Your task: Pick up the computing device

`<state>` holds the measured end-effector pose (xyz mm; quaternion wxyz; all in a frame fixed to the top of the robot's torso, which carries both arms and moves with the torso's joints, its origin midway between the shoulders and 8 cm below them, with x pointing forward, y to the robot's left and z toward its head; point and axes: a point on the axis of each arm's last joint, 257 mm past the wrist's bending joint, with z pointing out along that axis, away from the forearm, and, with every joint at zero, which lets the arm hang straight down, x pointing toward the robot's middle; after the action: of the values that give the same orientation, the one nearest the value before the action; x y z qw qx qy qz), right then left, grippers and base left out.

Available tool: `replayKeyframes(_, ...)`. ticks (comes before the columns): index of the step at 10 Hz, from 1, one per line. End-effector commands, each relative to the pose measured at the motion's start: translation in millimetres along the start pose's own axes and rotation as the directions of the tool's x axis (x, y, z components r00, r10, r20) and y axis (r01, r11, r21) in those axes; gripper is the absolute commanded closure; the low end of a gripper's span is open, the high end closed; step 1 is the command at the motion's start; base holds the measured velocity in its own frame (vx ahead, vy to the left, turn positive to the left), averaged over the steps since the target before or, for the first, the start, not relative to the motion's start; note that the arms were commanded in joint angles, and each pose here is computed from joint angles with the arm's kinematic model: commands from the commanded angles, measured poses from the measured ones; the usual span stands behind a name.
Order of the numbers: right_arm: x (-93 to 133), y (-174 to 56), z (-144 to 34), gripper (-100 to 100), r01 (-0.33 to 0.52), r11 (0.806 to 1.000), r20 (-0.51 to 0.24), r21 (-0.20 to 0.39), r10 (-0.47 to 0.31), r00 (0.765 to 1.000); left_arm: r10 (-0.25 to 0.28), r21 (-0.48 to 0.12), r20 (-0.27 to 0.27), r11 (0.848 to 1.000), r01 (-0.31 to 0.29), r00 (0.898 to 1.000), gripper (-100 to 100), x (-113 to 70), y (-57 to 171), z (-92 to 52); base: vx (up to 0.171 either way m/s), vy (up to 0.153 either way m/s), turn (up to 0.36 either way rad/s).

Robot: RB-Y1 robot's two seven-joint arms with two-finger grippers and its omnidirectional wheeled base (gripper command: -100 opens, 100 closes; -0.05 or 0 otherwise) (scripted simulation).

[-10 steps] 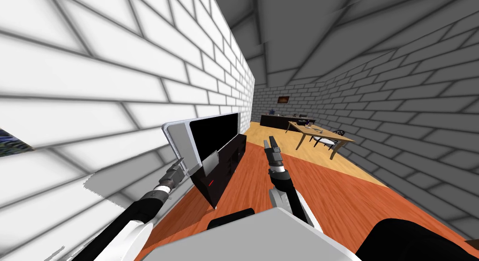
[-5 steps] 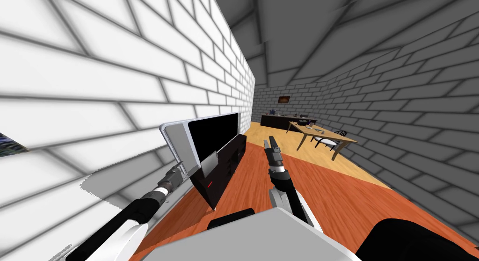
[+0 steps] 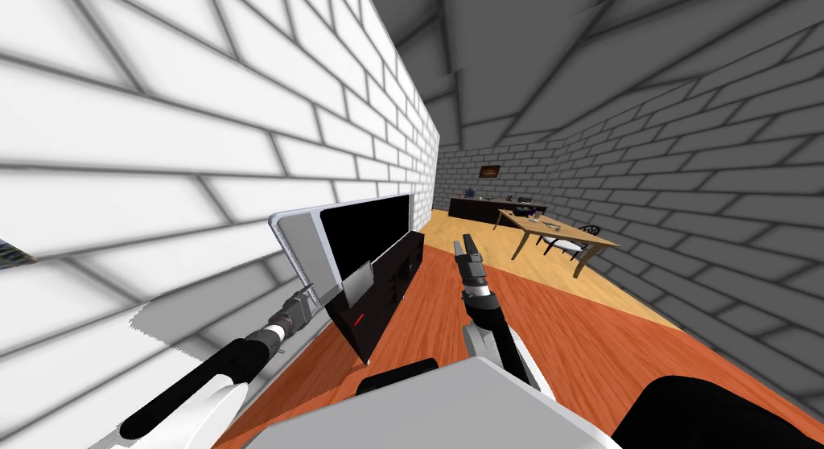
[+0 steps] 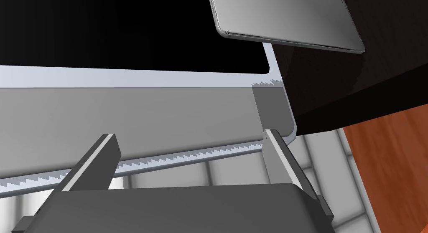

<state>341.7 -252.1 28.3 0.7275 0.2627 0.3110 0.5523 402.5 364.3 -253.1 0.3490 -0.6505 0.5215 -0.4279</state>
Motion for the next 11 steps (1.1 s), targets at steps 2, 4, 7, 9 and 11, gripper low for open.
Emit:
replayKeyframes(2, 0.0, 0.0, 0.0, 0, 0.0, 1.0, 0.0, 0.0, 0.0, 1.0, -0.034, -0.082, 0.02, 0.996, 0.036, 0.999, -100, -10.2, 17.5, -0.3, 0.035, -0.029, 0.02)
replayKeyframes(4, 0.0, 0.0, 0.0, 0, 0.0, 1.0, 0.0, 0.0, 0.0, 1.0, -0.067, -0.138, 0.038, 0.988, 0.072, 0.997, -100, -19.5, 27.7, -1.0, 0.029, -0.025, 0.009)
replayKeyframes(7, 0.0, 0.0, 0.0, 0, 0.0, 1.0, 0.0, 0.0, 0.0, 1.0, -0.098, -0.208, 0.067, 0.972, 0.11, 0.993, -100, -30.0, 41.7, -3.4, 0.033, -0.03, 0.013)
replayKeyframes(9, 0.0, 0.0, 0.0, 0, 0.0, 1.0, 0.0, 0.0, 0.0, 1.0, -0.094, -0.246, 0.083, 0.963, 0.112, 0.992, -100, -33.2, 51.7, -6.0, 0.03, -0.026, 0.008)
replayKeyframes(11, 0.0, 0.0, 0.0, 0, 0.0, 1.0, 0.0, 0.0, 0.0, 1.0, -0.121, -0.307, 0.115, 0.94, 0.152, 0.986, -100, -43.0, 63.5, -10.3, 0.049, -0.041, 0.014)
